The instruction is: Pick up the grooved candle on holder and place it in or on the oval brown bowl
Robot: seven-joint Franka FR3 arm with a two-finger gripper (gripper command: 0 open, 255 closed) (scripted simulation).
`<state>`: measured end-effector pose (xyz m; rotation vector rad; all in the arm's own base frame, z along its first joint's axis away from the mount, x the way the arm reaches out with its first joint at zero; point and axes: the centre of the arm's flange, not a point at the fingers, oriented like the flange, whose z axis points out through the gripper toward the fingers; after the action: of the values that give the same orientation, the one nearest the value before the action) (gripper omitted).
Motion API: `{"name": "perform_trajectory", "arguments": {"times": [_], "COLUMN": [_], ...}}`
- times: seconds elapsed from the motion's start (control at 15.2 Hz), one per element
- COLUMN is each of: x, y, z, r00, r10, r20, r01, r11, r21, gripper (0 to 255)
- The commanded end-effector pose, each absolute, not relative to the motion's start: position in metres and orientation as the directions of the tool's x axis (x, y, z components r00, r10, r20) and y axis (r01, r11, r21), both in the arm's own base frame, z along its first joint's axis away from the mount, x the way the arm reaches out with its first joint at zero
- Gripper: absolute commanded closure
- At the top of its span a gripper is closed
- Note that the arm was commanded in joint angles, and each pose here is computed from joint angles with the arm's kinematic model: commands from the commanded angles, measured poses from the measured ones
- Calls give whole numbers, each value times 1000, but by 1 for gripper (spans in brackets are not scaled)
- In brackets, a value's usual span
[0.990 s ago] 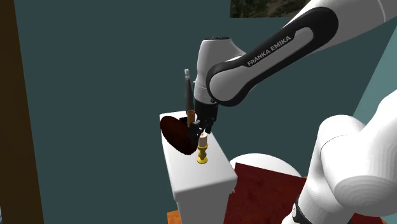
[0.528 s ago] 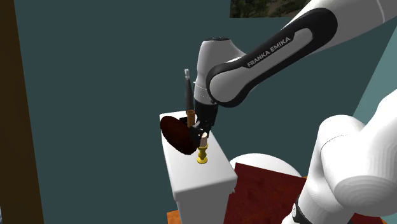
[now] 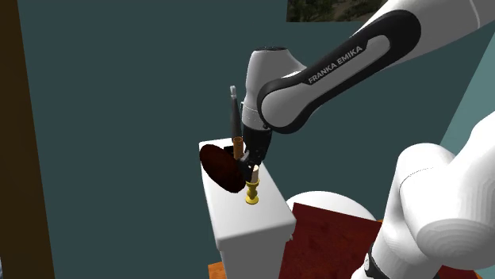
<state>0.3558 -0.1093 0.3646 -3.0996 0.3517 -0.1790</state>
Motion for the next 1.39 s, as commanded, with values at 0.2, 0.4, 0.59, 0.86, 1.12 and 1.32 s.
{"name": "perform_trajectory", "arguments": {"times": [0.2, 0.4, 0.59, 0.86, 1.12, 1.32], "x": [356, 356, 356, 356, 356, 356], "y": [-109, -109, -109, -109, -109, -109], "z": [380, 396, 412, 433, 454, 470], "r00": [968, 968, 968, 968, 968, 968], "r10": [-224, -224, -224, -224, -224, -224], "r20": [112, 112, 112, 112, 112, 112], "r01": [-222, -222, -222, -222, -222, -222], "r11": [-975, -975, -975, -975, -975, -975], "r21": [-30, -30, -30, -30, -30, -30], "gripper": [255, 255, 255, 255, 255, 255]}}
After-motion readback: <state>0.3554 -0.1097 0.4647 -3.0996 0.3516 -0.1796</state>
